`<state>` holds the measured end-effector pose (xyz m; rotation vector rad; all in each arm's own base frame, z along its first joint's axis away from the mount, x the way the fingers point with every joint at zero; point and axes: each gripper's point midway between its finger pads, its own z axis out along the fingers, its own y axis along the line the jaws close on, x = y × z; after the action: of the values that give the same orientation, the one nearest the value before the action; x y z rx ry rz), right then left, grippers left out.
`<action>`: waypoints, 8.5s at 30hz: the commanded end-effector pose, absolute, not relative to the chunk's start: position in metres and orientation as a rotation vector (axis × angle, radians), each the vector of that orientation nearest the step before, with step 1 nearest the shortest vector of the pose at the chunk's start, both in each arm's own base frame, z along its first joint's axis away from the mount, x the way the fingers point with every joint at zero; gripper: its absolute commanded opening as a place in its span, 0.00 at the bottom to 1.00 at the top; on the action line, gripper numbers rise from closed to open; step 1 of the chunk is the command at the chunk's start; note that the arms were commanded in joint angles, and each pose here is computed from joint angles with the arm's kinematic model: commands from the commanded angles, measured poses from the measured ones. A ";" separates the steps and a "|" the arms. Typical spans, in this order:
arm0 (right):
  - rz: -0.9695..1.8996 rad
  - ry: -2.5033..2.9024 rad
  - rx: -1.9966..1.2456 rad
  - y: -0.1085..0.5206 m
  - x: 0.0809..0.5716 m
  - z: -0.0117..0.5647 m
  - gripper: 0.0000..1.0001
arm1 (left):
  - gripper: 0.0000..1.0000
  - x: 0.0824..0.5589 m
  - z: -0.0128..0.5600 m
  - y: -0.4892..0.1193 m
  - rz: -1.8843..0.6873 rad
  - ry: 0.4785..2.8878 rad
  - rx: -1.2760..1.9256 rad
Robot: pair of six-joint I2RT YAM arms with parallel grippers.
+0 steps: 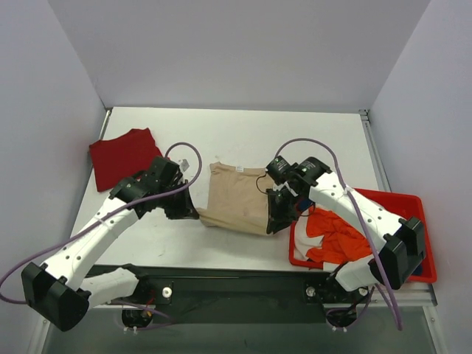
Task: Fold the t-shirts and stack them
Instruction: Fold the long partially folded tshirt into a neat square, then put the neatly folded tshirt into the corner of the board with the left arm
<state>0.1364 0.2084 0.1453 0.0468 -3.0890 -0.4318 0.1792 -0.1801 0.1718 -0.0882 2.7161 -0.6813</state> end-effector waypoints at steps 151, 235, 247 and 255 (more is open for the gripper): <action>-0.448 -3.122 0.148 0.193 0.316 0.060 0.68 | 0.00 0.396 0.053 -0.158 -0.214 2.680 0.086; -0.444 -3.070 0.158 0.180 0.270 0.064 0.67 | 0.00 0.492 0.212 0.086 -0.053 2.387 -0.223; -0.425 -3.081 0.138 0.175 0.263 0.067 0.67 | 0.25 0.477 0.171 0.138 0.038 2.440 -0.389; -0.469 -3.151 0.157 0.178 0.267 0.085 0.67 | 0.91 0.453 0.215 0.181 0.210 2.264 -0.626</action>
<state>0.2725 0.1811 0.0632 0.1529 -3.1056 -0.4633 0.4571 0.1618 0.1638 -0.5432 2.4525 0.1138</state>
